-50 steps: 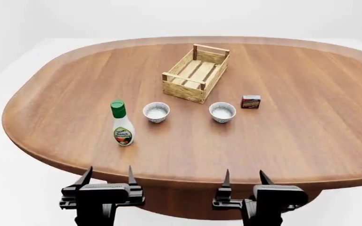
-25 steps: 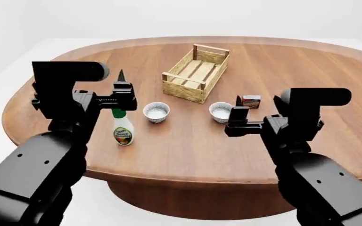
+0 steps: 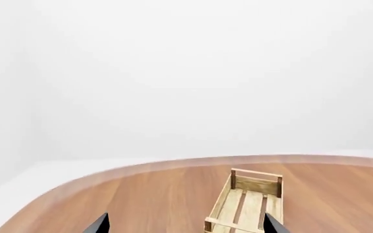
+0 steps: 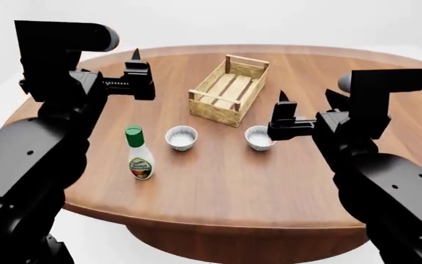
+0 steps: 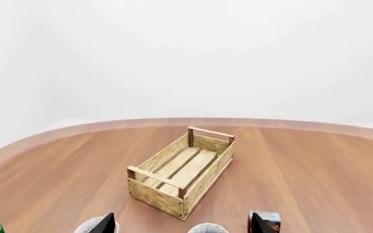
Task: Stack the right bowl on the left bowl and place them in the tray.
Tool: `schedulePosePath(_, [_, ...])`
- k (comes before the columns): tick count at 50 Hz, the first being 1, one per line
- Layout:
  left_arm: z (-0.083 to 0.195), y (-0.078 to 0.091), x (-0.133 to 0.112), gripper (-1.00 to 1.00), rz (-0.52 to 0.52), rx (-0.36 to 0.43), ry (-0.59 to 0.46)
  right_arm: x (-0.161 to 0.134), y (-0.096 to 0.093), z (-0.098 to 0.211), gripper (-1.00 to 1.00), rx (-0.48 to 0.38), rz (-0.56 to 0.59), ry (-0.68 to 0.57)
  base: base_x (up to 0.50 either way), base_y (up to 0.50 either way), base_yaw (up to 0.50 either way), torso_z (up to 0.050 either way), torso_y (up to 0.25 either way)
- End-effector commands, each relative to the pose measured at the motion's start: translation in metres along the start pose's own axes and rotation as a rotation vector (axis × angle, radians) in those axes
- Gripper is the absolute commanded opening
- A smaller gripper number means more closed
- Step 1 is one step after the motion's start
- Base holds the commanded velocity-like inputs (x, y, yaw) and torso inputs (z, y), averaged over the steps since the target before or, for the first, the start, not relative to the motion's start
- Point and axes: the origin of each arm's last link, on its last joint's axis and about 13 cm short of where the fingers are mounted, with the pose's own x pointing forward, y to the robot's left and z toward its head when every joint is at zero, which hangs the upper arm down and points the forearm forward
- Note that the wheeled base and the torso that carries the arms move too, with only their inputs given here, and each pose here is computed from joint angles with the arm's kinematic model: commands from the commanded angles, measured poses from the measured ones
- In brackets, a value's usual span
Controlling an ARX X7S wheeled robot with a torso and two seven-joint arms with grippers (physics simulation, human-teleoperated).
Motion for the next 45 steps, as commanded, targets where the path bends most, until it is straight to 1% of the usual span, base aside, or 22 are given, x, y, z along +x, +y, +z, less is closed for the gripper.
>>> schedulePosePath(1, [0.004, 0.001, 0.002, 1.0, -0.003, 0.011, 0.001, 0.001, -0.001, 0.002, 1.0, -0.006, 0.003, 0.006, 0.5, 0.0, 0.0, 0.0, 0.0])
schedulePosePath(16, [0.0, 0.0, 0.002, 1.0, -0.007, 0.009, 0.006, 0.003, -0.001, -0.007, 1.0, 0.002, 0.006, 0.023, 0.5, 0.0, 0.0, 0.0, 0.0])
schedulePosePath(21, [-0.001, 0.001, 0.001, 1.0, -0.007, 0.009, 0.005, 0.002, -0.003, -0.017, 1.0, 0.011, 0.001, 0.035, 0.5, 0.0, 0.0, 0.0, 0.0])
schedulePosePath(24, [0.0, 0.001, 0.001, 1.0, -0.006, 0.007, 0.004, 0.001, -0.004, -0.026, 1.0, -0.015, -0.029, 0.029, 0.5, 0.0, 0.0, 0.0, 0.005])
schedulePosePath(28, [0.0, 0.001, 0.001, 1.0, -0.008, 0.009, 0.003, -0.001, -0.004, -0.041, 1.0, 0.006, -0.03, 0.051, 0.5, 0.0, 0.0, 0.0, 0.0])
schedulePosePath(36, [0.001, 0.002, 0.001, 1.0, -0.006, 0.009, 0.001, -0.005, -0.007, -0.05, 1.0, -0.002, -0.034, 0.1, 0.5, 0.0, 0.0, 0.0, 0.0])
schedulePosePath(45, [0.0, 0.002, 0.001, 1.0, -0.005, 0.01, 0.001, -0.001, -0.007, -0.053, 1.0, 0.008, -0.023, 0.106, 0.5, 0.0, 0.0, 0.0, 0.001])
